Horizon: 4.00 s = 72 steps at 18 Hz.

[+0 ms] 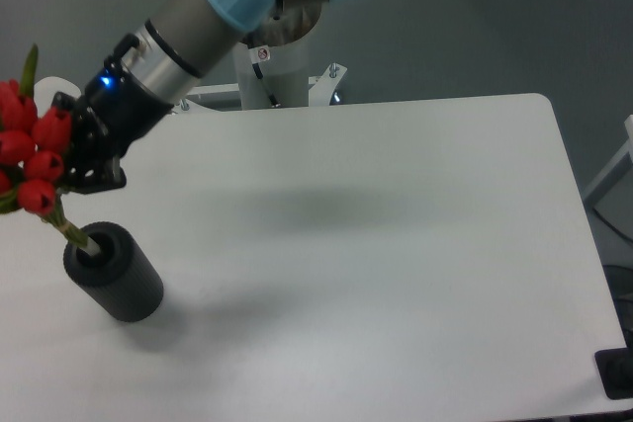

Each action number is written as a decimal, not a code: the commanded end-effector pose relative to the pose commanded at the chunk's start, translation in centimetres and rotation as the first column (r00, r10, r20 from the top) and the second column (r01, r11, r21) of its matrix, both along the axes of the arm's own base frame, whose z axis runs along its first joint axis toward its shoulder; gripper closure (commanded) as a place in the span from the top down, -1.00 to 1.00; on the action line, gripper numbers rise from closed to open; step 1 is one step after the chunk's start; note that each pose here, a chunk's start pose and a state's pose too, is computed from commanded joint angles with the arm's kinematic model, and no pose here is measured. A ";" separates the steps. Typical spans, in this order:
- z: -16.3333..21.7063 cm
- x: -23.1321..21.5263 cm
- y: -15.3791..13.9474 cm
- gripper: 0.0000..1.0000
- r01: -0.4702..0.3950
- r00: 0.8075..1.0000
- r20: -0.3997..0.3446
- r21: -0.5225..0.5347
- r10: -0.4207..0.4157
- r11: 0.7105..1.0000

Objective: Insert the flowers into the vase

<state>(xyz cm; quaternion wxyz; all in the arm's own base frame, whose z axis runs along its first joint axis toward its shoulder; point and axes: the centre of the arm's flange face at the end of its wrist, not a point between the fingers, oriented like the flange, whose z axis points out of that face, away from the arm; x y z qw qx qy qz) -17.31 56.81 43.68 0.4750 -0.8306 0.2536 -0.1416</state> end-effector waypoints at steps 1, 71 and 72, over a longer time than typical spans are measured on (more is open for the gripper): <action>-1.0 -0.1 0.1 -0.54 0.007 1.000 -0.001 -0.008 -0.007 1.000; 0.7 -29.2 -8.4 1.00 -0.351 0.706 -0.708 -0.356 -0.005 0.866; 0.6 -29.4 -8.2 1.00 -0.352 0.705 -0.709 -0.364 -0.012 0.862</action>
